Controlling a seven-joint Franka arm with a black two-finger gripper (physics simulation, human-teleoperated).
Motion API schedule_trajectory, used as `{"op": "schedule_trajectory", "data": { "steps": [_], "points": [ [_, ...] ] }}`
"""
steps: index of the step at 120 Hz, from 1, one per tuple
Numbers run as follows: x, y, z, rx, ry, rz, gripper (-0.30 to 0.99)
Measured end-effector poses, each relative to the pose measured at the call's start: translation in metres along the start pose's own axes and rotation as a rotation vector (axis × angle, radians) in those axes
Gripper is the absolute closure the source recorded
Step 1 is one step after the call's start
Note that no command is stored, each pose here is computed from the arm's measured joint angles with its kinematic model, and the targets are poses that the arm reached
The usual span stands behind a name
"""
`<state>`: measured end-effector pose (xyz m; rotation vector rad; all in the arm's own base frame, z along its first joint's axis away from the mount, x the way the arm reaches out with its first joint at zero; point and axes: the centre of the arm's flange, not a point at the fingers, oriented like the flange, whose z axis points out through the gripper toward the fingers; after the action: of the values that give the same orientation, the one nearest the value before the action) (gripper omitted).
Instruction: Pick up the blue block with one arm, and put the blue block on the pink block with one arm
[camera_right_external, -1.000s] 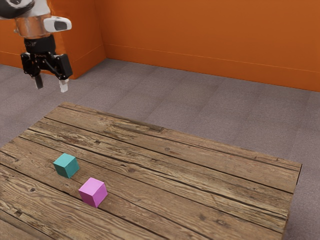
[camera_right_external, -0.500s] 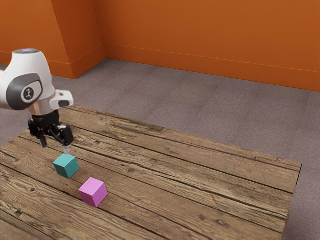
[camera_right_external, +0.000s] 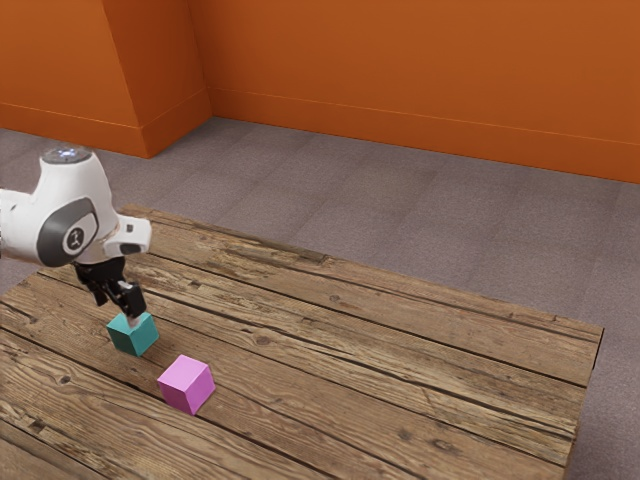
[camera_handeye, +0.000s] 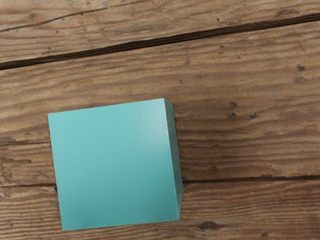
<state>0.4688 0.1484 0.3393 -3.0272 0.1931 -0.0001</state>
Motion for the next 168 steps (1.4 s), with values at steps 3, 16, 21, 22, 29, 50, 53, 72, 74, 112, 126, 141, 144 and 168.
{"op": "schedule_trajectory", "data": {
  "steps": [3, 16, 21, 22, 29, 50, 53, 72, 74, 112, 126, 141, 144, 168],
  "points": [
    [0.001, -0.001, 0.002, -0.001, 0.002, 0.004, 0.0],
    [0.003, -0.006, 0.01, -0.014, 0.012, 0.008, 0.0],
    [0.005, -0.008, 0.015, -0.02, 0.011, 0.009, 0.0],
    [0.006, -0.009, 0.017, -0.022, 0.01, 0.009, 0.0],
    [0.007, -0.011, 0.026, -0.029, 0.006, 0.013, 0.0],
    [0.011, -0.014, 0.028, -0.029, 0.024, 0.031, 0.0],
    [0.012, -0.014, 0.027, -0.029, 0.026, 0.036, 0.0],
    [0.016, -0.009, 0.027, -0.031, 0.035, 0.062, 0.0],
    [0.017, -0.009, 0.027, -0.031, 0.035, 0.064, 0.0],
    [0.016, -0.014, 0.041, -0.052, 0.022, 0.061, 0.0],
    [0.015, -0.016, 0.043, -0.057, 0.022, 0.048, 0.0],
    [0.013, -0.023, 0.045, -0.058, 0.022, 0.032, 0.0],
    [0.014, -0.022, 0.046, -0.059, 0.02, 0.032, 0.0],
    [0.02, -0.023, 0.056, -0.066, 0.008, 0.031, 0.0]
  ]
}}
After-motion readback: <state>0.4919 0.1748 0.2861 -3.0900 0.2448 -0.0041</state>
